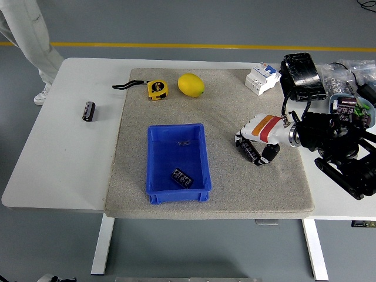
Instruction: Pick up the battery,place it into the box
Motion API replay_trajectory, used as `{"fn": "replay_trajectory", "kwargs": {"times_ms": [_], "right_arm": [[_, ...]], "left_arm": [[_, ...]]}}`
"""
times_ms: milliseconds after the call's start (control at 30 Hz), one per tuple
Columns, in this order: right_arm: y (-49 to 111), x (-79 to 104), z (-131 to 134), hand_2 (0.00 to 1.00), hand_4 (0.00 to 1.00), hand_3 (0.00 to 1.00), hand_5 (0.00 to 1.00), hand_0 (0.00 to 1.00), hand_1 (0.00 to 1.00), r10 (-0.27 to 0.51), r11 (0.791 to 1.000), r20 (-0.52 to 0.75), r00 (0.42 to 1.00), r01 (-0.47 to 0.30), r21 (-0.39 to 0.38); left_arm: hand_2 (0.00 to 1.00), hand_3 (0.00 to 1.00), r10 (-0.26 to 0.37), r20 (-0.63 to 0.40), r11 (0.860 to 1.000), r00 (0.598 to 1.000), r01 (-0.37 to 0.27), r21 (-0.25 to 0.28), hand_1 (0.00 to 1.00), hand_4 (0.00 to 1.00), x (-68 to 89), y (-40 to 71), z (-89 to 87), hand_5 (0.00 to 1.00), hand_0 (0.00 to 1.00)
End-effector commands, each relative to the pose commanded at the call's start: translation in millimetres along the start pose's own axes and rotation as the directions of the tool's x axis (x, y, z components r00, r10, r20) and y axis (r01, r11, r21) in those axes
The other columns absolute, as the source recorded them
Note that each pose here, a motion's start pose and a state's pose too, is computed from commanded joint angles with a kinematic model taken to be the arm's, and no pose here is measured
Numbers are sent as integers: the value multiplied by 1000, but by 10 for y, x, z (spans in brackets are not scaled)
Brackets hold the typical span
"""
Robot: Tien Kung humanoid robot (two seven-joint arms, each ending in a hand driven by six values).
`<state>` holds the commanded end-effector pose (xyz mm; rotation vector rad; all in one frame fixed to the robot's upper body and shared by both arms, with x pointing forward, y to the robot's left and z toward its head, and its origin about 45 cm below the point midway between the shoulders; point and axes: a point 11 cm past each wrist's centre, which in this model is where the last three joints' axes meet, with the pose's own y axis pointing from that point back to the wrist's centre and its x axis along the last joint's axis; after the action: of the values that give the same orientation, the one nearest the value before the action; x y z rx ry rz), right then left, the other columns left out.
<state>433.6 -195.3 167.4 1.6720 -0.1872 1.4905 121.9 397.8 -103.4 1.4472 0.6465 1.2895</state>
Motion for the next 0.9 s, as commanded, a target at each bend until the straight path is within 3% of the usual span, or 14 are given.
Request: {"fn": "replay_trajectory", "kwargs": {"times_ms": [233, 500, 700, 800, 900], "right_arm": [[19, 39, 29, 476, 799, 448, 2, 431, 423, 11, 1000, 5, 1000, -11, -5], [28, 320, 116, 476, 805, 449, 2, 440, 420, 69, 997, 15, 998, -69, -25], [39, 771, 71, 475, 809, 451, 2, 442, 419, 170, 985, 15, 985, -170, -7], [28, 1068, -103, 479, 807, 454, 2, 449, 423, 238, 970, 23, 971, -239, 45], [6, 1236, -275, 479, 807, 454, 2, 449, 423, 261, 961, 22, 965, -262, 91]], "left_arm": [[725, 561, 0, 0, 1000, 1000, 0, 0, 726, 617, -1, 0, -3, 491, 796], [727, 561, 0, -2, 1000, 1000, 0, 4, 726, 617, -1, 0, -25, 491, 796], [728, 562, 0, -2, 1000, 1000, 0, 6, 726, 617, 5, -1, -41, 490, 796], [725, 561, 0, -1, 1000, 1000, 0, 8, 726, 617, 8, -1, -47, 491, 795], [725, 561, 0, 0, 1000, 1000, 0, 8, 726, 617, 13, -1, -43, 491, 795]]}}
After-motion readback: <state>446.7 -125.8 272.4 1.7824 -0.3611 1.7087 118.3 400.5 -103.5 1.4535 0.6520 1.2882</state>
